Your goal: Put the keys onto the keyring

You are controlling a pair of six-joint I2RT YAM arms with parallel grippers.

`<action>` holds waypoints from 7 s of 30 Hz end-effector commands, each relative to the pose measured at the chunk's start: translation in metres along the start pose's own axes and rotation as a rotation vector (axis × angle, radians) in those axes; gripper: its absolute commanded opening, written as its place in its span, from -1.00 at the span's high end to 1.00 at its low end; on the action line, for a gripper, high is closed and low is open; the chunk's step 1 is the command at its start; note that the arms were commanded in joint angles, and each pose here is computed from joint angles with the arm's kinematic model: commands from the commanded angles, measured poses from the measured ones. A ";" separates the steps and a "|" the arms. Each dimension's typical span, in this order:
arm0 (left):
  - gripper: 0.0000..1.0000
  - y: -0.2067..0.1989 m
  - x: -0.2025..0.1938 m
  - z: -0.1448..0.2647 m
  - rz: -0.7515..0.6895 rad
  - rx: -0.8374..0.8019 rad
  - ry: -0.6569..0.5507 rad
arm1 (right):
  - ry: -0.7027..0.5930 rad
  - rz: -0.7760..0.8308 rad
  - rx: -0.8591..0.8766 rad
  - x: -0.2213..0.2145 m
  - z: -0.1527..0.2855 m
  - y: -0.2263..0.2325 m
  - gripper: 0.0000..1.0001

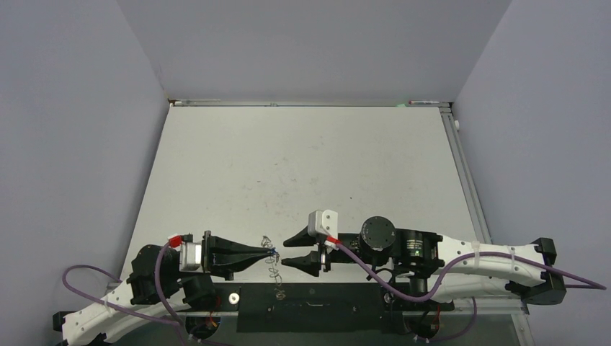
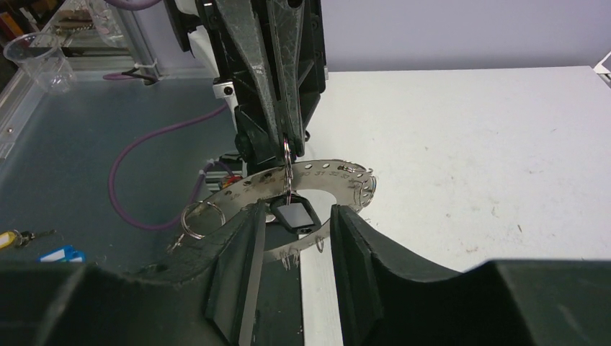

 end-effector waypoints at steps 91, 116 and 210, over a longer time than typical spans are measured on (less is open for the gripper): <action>0.32 0.015 0.011 0.018 -0.105 -0.031 0.455 | 0.530 0.221 -0.144 0.002 -0.001 -0.025 0.90; 0.42 0.009 -0.038 -0.023 -0.051 -0.139 0.440 | 0.566 0.232 -0.109 -0.004 -0.003 -0.010 0.90; 1.00 0.004 -0.029 -0.018 -0.017 -0.092 0.270 | 0.277 0.078 -0.121 -0.026 -0.006 -0.015 0.75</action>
Point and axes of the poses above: each gripper's point midway between its finger pads, its own z axis back along the fingers, its own y axis along the line the jaws close on, x = y × z, the point moved 3 cm from there along z, back along the fingers, and after that the axes turned 9 degrees about -z, right-handed, at the moved point
